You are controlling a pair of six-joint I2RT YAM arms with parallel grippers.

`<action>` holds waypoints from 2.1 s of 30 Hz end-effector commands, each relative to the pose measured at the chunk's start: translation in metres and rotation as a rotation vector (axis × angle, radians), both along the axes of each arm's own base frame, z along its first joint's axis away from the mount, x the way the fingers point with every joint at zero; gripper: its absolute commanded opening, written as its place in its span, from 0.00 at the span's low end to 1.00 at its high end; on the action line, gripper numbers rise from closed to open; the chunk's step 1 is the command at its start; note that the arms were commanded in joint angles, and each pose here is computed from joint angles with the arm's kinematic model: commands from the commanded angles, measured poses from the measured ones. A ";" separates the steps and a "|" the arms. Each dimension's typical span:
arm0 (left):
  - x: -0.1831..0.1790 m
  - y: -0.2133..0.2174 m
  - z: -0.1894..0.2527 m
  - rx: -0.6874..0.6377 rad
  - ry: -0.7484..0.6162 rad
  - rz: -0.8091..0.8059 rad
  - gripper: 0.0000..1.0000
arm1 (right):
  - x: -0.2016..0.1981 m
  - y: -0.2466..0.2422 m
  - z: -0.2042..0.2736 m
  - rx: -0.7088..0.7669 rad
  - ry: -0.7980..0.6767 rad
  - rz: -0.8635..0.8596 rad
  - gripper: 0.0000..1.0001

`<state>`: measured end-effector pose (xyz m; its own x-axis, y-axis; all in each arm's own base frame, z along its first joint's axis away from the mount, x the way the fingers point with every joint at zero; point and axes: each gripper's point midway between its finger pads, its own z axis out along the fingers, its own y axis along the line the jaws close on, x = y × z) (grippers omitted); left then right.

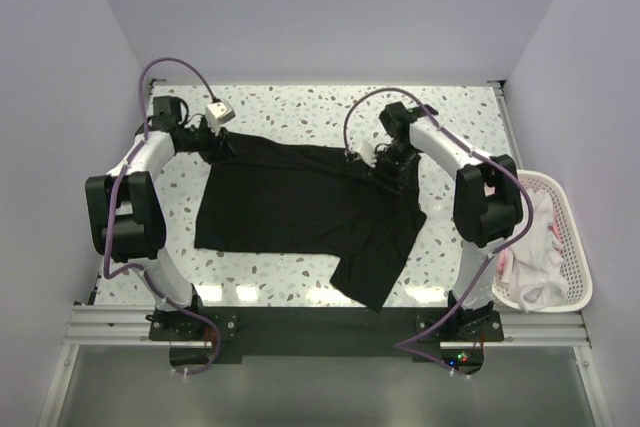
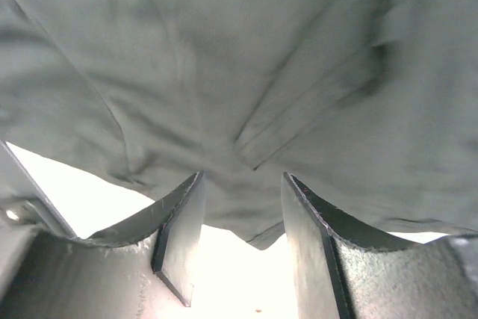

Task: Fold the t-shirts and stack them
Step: Fold the tshirt

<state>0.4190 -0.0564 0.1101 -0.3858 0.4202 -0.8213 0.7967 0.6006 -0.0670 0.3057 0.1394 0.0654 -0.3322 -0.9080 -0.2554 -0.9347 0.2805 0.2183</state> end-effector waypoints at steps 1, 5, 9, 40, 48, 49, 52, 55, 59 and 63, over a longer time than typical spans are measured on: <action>0.008 0.008 0.009 -0.009 0.003 0.054 0.32 | 0.026 0.028 0.045 0.146 -0.025 -0.123 0.49; 0.017 0.016 0.004 -0.001 0.026 0.105 0.33 | 0.054 0.046 0.044 0.174 0.001 -0.296 0.49; 0.033 0.029 -0.005 0.047 0.052 0.174 0.34 | 0.080 0.047 0.019 0.114 0.004 -0.420 0.50; 0.082 0.056 -0.066 0.067 0.348 0.430 0.33 | 0.088 0.047 -0.011 0.048 0.018 -0.443 0.00; 0.078 0.057 -0.070 0.074 0.374 0.451 0.34 | 0.086 0.047 -0.009 0.052 0.017 -0.427 0.00; 0.078 0.057 -0.070 0.072 0.376 0.449 0.34 | 0.086 0.046 -0.008 0.051 0.017 -0.424 0.00; 0.075 0.054 -0.067 0.063 0.387 0.438 0.28 | 0.086 0.047 -0.009 0.051 0.015 -0.416 0.00; 0.072 0.052 -0.062 0.060 0.387 0.422 0.19 | 0.086 0.047 -0.007 0.052 0.016 -0.413 0.00; 0.065 0.052 -0.056 0.068 0.392 0.407 0.03 | 0.086 0.048 -0.003 0.059 0.016 -0.411 0.00; 0.055 0.060 -0.053 0.116 0.393 0.417 0.00 | 0.083 0.049 0.000 0.062 0.021 -0.403 0.00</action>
